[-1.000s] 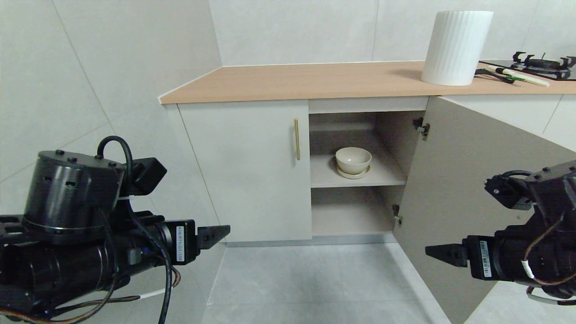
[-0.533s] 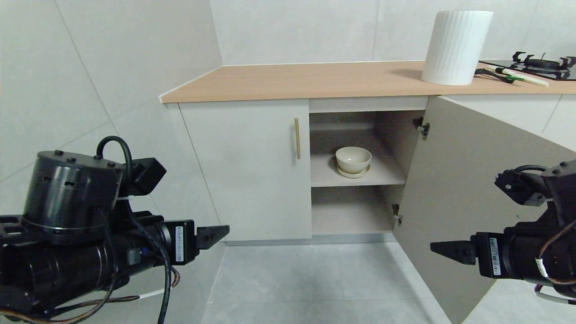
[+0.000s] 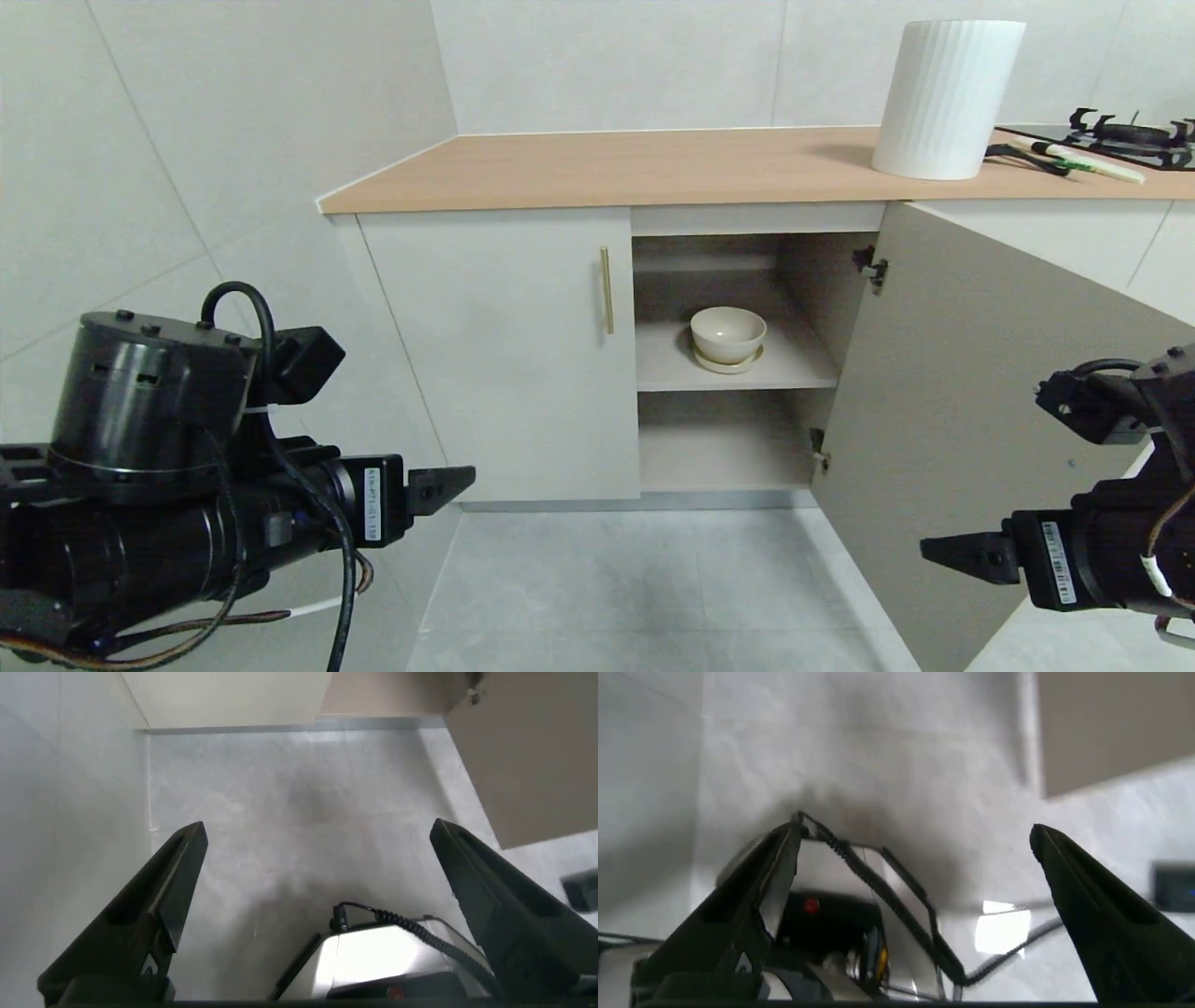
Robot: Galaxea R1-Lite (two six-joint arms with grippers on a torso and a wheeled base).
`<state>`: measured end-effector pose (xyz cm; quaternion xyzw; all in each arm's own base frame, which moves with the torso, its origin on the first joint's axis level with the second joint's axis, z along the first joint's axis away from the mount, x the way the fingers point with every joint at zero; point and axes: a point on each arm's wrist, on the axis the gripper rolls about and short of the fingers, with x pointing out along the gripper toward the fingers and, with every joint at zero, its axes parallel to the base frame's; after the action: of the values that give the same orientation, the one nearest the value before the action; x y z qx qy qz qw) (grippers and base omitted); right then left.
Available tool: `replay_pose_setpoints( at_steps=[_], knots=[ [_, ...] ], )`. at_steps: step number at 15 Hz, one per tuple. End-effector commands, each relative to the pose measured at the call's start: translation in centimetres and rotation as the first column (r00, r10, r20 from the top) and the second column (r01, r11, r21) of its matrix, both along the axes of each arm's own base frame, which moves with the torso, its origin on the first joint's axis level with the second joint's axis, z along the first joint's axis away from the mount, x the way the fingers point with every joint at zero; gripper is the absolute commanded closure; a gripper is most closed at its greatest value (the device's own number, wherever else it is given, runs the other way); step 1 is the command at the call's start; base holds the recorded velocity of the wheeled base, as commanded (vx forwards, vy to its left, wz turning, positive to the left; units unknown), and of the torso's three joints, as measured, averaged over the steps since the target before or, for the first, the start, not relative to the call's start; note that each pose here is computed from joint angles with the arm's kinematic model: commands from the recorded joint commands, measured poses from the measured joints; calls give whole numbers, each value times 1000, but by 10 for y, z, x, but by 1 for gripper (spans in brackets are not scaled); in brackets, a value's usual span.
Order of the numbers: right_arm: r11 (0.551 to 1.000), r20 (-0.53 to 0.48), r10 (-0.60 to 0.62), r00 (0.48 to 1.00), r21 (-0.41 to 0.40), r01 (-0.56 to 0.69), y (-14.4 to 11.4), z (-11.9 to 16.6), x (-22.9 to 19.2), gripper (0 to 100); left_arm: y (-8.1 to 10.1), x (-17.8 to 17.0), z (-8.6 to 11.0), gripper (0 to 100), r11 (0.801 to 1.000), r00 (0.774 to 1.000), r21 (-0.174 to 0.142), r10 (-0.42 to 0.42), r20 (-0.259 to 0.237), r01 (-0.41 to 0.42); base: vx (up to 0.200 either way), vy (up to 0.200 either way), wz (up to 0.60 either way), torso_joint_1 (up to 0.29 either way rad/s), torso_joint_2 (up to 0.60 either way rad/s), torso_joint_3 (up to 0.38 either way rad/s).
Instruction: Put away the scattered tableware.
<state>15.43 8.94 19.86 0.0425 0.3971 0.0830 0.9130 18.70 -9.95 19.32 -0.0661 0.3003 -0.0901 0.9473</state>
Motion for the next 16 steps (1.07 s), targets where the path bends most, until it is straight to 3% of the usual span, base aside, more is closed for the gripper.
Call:
replay_pose_setpoints(
  at_steps=[1,9,13,16],
  knots=[
    [1000,16,-7,1000,2,7,-2,5,-2,0,0,0,-1,0,1000,1000,2,1,-2,-1,0,-200,0,-2,7,17],
    [978,14,-169,985,-119,170,-28,11,9,0,0,0,0,0,1000,1000,1,1,-1,-1,0,-200,0,4,4,5],
    [939,64,-283,957,-184,290,-54,16,16,0,0,0,-1,0,1000,1000,2,0,-4,0,0,0,0,0,0,0],
    [912,117,-362,925,-162,377,-67,20,27,0,0,0,-1,0,1000,1000,1,0,-3,0,0,0,0,0,0,0]
  ],
)
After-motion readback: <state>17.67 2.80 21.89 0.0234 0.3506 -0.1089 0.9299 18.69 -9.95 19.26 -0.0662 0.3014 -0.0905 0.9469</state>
